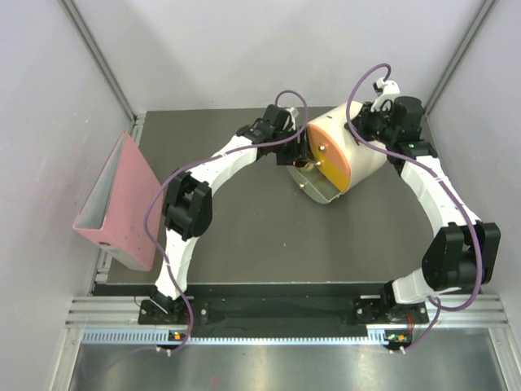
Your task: Organize the makeup
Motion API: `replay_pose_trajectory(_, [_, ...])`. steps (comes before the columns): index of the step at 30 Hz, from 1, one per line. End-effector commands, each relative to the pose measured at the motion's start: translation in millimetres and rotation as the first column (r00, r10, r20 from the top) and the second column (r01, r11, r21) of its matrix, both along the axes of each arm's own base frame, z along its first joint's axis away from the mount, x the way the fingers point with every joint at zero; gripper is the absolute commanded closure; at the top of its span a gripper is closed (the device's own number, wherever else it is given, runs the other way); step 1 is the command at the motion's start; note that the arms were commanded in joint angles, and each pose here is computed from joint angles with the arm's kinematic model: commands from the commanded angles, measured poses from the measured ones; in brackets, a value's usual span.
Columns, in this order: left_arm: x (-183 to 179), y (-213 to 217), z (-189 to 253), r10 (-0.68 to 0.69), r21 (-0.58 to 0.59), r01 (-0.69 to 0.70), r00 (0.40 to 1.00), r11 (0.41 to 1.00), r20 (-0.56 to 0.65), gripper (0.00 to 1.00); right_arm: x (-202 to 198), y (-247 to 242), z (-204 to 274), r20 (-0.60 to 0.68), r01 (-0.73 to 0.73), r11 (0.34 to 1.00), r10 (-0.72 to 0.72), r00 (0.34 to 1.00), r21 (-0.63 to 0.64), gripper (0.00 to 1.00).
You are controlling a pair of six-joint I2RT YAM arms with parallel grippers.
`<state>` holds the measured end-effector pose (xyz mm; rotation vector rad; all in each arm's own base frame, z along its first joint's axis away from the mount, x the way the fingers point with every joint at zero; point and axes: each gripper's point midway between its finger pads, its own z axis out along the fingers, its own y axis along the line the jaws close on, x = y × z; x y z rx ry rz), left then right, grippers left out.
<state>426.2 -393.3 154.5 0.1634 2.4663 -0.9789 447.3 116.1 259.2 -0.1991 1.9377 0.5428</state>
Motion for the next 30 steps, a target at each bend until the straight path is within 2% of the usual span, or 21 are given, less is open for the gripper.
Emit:
replay_pose_trajectory(1, [11, -6, 26, -0.001, -0.034, 0.004, 0.997, 0.999, 0.073, 0.29, -96, -15, -158, -0.599, -0.020, 0.993, -0.055, 0.799, -0.118, 0.94])
replay_pose_trajectory(9, [14, 0, 28, 0.016, -0.025, -0.014, 0.997, 1.000, 0.076, 0.29, -97, -14, -158, -0.601, -0.022, 0.993, -0.052, 0.797, -0.114, 0.94])
replay_pose_trajectory(22, [19, 20, 83, 0.046, -0.075, -0.031, 0.978, 0.997, 0.205, 0.34, -98, -14, -158, -0.602, -0.022, 0.993, -0.052, 0.797, -0.115, 0.94])
replay_pose_trajectory(25, [11, 35, 86, 0.046, -0.069, -0.032, 0.975, 0.997, 0.216, 0.38, -98, -13, -158, -0.603, -0.025, 0.993, -0.050, 0.796, -0.115, 0.94])
replay_pose_trajectory(27, [4, 44, 96, 0.047, -0.075, -0.030, 0.971, 0.997, 0.233, 0.45, -98, -13, -159, -0.604, -0.026, 0.993, -0.050, 0.796, -0.116, 0.94])
replay_pose_trajectory(28, [-1, 48, 87, 0.037, -0.065, -0.024, 0.975, 0.998, 0.217, 0.50, -99, -13, -159, -0.604, -0.025, 0.993, -0.050, 0.795, -0.115, 0.94])
replay_pose_trajectory(29, [-6, 51, 85, 0.030, -0.062, -0.017, 0.977, 0.998, 0.213, 0.61, -99, -13, -160, -0.605, -0.025, 0.993, -0.050, 0.794, -0.116, 0.94])
replay_pose_trajectory(30, [-10, 56, 88, 0.033, -0.066, -0.020, 0.977, 0.998, 0.212, 0.68, -99, -13, -160, -0.605, -0.024, 0.993, -0.051, 0.795, -0.115, 0.94])
